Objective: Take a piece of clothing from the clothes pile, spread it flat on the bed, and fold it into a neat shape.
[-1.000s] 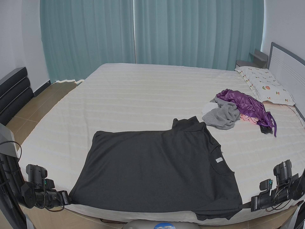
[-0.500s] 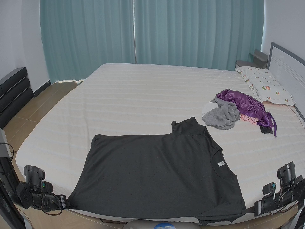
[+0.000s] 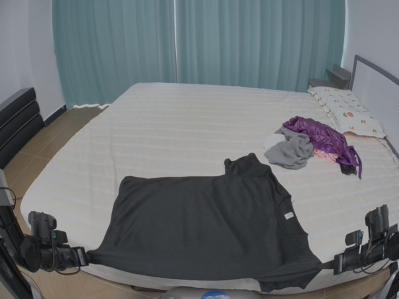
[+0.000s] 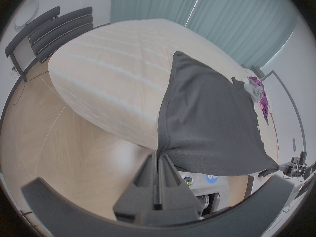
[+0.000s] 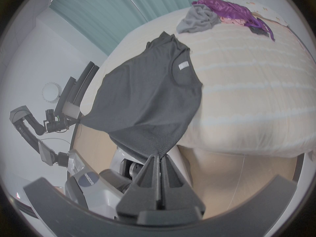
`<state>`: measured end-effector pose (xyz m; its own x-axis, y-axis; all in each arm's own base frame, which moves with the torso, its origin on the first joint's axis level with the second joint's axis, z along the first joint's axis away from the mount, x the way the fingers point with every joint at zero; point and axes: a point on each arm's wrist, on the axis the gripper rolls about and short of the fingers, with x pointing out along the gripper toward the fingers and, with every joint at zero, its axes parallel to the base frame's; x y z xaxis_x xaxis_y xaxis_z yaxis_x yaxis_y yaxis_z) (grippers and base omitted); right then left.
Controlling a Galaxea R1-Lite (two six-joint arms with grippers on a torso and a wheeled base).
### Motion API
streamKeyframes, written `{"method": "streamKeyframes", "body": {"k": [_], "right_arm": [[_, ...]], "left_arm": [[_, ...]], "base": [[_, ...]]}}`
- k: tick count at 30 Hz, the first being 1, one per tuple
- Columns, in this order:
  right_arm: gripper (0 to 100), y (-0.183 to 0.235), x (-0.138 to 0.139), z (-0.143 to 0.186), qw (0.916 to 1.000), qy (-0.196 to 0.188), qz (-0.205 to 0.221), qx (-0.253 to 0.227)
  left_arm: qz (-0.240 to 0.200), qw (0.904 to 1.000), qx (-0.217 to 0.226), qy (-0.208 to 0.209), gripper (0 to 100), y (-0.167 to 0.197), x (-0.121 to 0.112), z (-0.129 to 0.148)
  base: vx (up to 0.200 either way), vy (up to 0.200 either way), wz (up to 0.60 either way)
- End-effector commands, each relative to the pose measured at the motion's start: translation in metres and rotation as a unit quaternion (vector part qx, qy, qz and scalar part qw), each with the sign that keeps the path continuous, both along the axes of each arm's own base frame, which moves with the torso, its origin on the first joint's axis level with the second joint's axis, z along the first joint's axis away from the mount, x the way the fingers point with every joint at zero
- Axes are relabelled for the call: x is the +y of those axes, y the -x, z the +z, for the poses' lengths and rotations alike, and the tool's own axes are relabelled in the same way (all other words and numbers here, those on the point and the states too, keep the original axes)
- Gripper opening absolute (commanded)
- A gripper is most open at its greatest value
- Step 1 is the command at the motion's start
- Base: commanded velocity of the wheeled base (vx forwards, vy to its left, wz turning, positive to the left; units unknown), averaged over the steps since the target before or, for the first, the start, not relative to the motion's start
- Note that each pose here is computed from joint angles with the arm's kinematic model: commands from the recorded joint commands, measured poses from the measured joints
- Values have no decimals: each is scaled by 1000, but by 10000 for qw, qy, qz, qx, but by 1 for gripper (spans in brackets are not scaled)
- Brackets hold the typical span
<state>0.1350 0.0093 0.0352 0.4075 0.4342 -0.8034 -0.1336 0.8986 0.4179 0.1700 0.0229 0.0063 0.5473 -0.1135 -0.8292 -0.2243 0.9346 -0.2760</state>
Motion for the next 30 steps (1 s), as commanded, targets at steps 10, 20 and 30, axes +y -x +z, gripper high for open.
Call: {"method": "streamKeyframes", "body": {"k": [10,20,30], "right_arm": [[0,-56,2,11,9989,-138,-239,-390],[0,-81,3,6,9989,-141,-261,-365],[0,-108,3,4,9975,-188,-585,-361]], "left_arm": [[338,9945,-926,340,0,-51,-9,18],[471,9934,-1040,126,0,-76,-10,14],[493,9928,-1083,135,0,-94,-9,7]], "base": [[0,0,0],[0,0,0],[0,0,0]]}}
